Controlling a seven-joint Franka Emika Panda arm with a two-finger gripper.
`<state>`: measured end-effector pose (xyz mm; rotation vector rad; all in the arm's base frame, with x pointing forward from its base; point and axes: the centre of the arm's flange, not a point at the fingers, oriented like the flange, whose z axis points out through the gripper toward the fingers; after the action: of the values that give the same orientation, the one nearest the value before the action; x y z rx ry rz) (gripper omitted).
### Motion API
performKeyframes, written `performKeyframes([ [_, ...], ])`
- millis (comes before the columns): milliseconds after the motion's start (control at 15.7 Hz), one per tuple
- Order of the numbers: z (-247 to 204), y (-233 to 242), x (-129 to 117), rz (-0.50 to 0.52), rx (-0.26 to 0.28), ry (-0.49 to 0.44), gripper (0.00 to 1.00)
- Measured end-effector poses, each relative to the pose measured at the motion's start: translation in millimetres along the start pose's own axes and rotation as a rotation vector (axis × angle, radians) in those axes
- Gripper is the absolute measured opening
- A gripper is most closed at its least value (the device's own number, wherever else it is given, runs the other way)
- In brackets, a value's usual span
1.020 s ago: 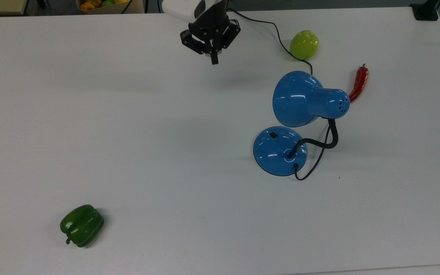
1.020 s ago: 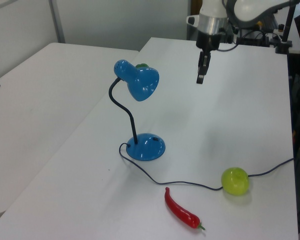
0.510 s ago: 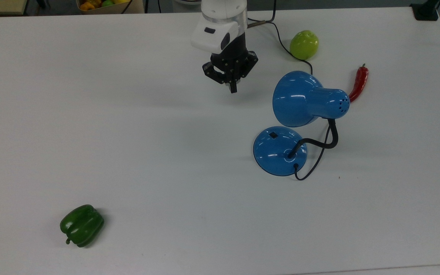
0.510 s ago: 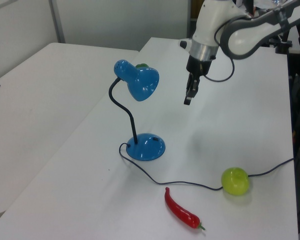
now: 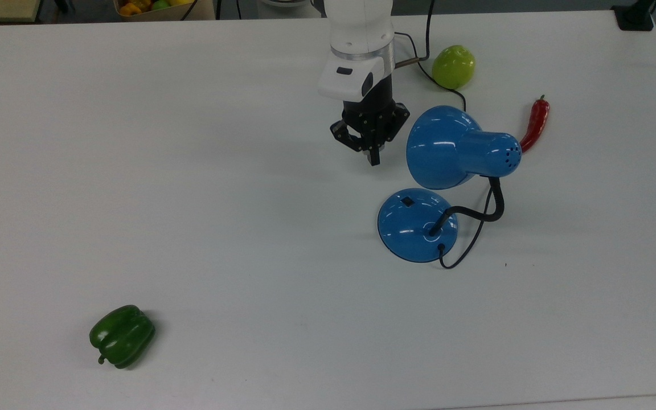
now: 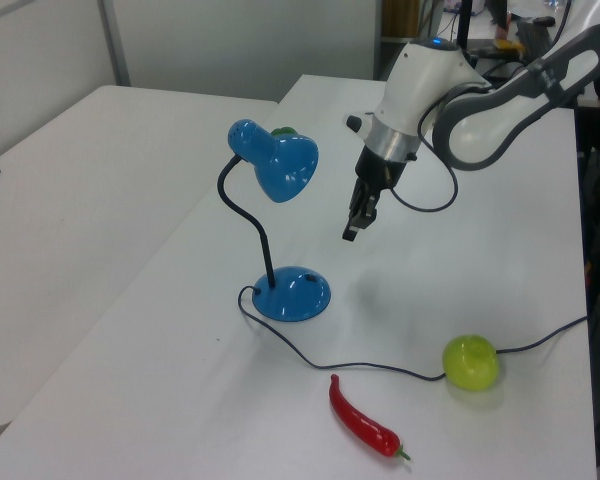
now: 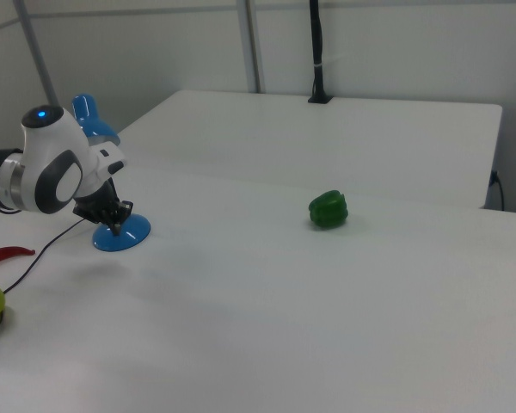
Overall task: Turn on desk lamp
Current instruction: 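Move the gripper down toward the switch on the blue lamp base, then press down on the lamp base switch with the gripper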
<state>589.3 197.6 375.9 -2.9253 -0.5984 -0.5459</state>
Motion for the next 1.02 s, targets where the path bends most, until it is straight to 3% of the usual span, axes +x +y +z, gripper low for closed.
performKeyframes([
  [383,25.0,-13.3,6.0,-0.017,0.001,0.098,0.01],
  [1020,50.8,-31.9,25.2,-0.040,0.025,0.111,0.01],
])
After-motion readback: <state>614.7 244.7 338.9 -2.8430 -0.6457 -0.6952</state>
